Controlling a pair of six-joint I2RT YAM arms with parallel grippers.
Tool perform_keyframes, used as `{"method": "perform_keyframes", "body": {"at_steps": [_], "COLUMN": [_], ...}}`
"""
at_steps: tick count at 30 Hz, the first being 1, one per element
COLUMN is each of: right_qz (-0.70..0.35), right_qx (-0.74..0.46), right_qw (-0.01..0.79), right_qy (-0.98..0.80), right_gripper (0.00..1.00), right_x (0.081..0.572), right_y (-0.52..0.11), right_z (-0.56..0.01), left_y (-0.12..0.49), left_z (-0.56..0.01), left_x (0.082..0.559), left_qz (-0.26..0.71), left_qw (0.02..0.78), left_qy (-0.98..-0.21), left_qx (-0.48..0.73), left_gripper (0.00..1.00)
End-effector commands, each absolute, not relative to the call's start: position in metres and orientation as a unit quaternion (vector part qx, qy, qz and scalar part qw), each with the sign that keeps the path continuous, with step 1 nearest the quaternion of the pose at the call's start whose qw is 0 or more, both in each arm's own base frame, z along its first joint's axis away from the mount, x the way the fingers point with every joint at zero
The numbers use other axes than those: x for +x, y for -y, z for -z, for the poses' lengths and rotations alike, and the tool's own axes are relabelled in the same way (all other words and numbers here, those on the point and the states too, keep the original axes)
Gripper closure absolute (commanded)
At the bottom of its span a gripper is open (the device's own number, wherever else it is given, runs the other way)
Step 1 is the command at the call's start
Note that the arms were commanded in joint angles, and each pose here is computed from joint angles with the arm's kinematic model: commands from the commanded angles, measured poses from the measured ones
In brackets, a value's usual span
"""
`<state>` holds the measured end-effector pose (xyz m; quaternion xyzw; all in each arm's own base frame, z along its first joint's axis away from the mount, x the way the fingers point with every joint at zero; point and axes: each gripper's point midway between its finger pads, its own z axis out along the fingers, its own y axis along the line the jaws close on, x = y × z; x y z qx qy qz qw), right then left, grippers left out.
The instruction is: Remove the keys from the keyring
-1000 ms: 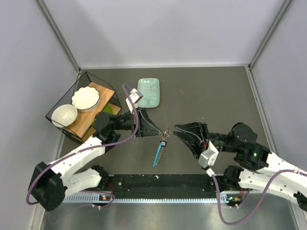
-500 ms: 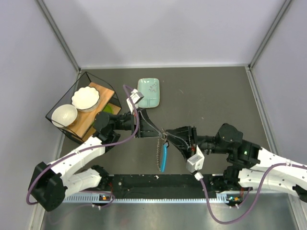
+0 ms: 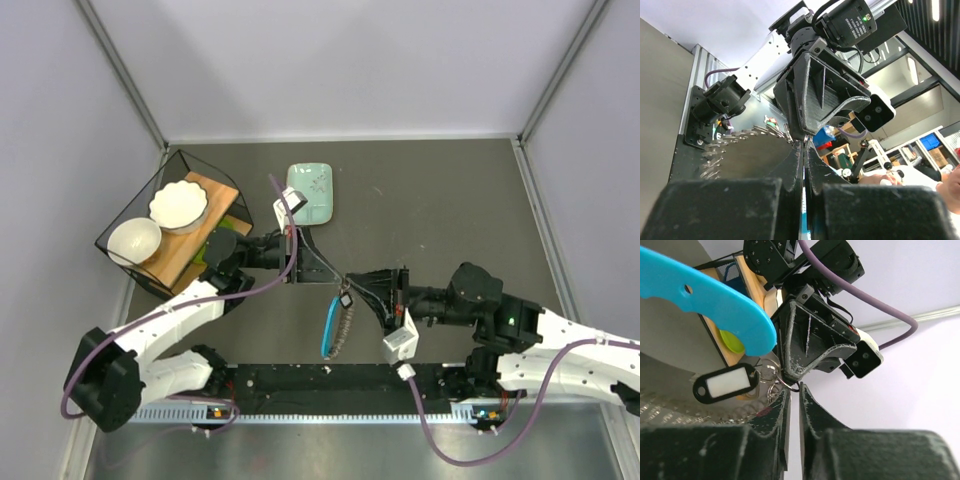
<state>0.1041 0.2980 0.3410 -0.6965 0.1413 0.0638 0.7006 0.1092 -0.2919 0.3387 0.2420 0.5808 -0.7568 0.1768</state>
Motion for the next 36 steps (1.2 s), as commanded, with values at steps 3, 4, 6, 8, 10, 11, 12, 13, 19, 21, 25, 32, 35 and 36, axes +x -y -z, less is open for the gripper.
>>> {"method": "perform_keyframes", "body": {"at_steps": [3,4,6,8,10,11,12,13,19,21,25,32,35,36], "right_qz": [-0.064,-0.065,-0.068,-0.074,-0.083,-0.084,-0.085,-0.083,-0.086,-0.102,-0.154,-0.171,-0.176,-0.174], "right_qx": [-0.694,-0.694,-0.697,-0.702,-0.711,-0.714,-0.717,-0.719,-0.718,-0.707,-0.676,-0.648,-0.642,-0.638], "right_qw": [0.709,0.709,0.706,0.701,0.690,0.686,0.683,0.681,0.681,0.687,0.694,0.712,0.710,0.710], "right_qy": [-0.108,-0.107,-0.103,-0.104,-0.108,-0.110,-0.112,-0.113,-0.118,-0.135,-0.191,-0.211,-0.229,-0.240], "right_gripper": [1.00,1.00,1.00,1.00,1.00,0.98,0.97,0.97,1.00,1.00,1.00,1.00,1.00,1.00], "right_x": [0.093,0.093,0.090,0.088,0.085,0.085,0.084,0.084,0.083,0.084,0.084,0.088,0.091,0.094], "right_y": [-0.305,-0.306,-0.307,-0.308,-0.308,-0.309,-0.310,-0.311,-0.313,-0.315,-0.318,-0.323,-0.321,-0.320], "right_z": [-0.346,-0.346,-0.344,-0.340,-0.334,-0.331,-0.329,-0.327,-0.324,-0.329,-0.346,-0.350,-0.347,-0.345], "left_y": [0.296,0.296,0.295,0.295,0.296,0.296,0.296,0.297,0.298,0.298,0.295,0.291,0.290,0.289], "left_z": [-0.342,-0.340,-0.341,-0.343,-0.342,-0.343,-0.342,-0.341,-0.338,-0.339,-0.340,-0.351,-0.352,-0.354], "left_x": [0.119,0.122,0.123,0.124,0.124,0.124,0.124,0.125,0.127,0.128,0.129,0.124,0.124,0.123], "left_qz": [0.765,0.765,0.771,0.776,0.778,0.777,0.776,0.775,0.771,0.771,0.772,0.774,0.772,0.772], "left_qw": [0.163,0.159,0.152,0.146,0.138,0.138,0.135,0.134,0.135,0.139,0.155,0.174,0.173,0.177], "left_qy": [-0.585,-0.588,-0.586,-0.582,-0.582,-0.582,-0.585,-0.587,-0.592,-0.589,-0.580,-0.565,-0.568,-0.566], "left_qx": [0.212,0.206,0.200,0.195,0.192,0.194,0.192,0.191,0.193,0.199,0.211,0.229,0.226,0.227], "left_gripper": [1.00,1.00,1.00,1.00,1.00,1.00,1.00,1.00,1.00,1.00,1.00,1.00,1.00,1.00]}}
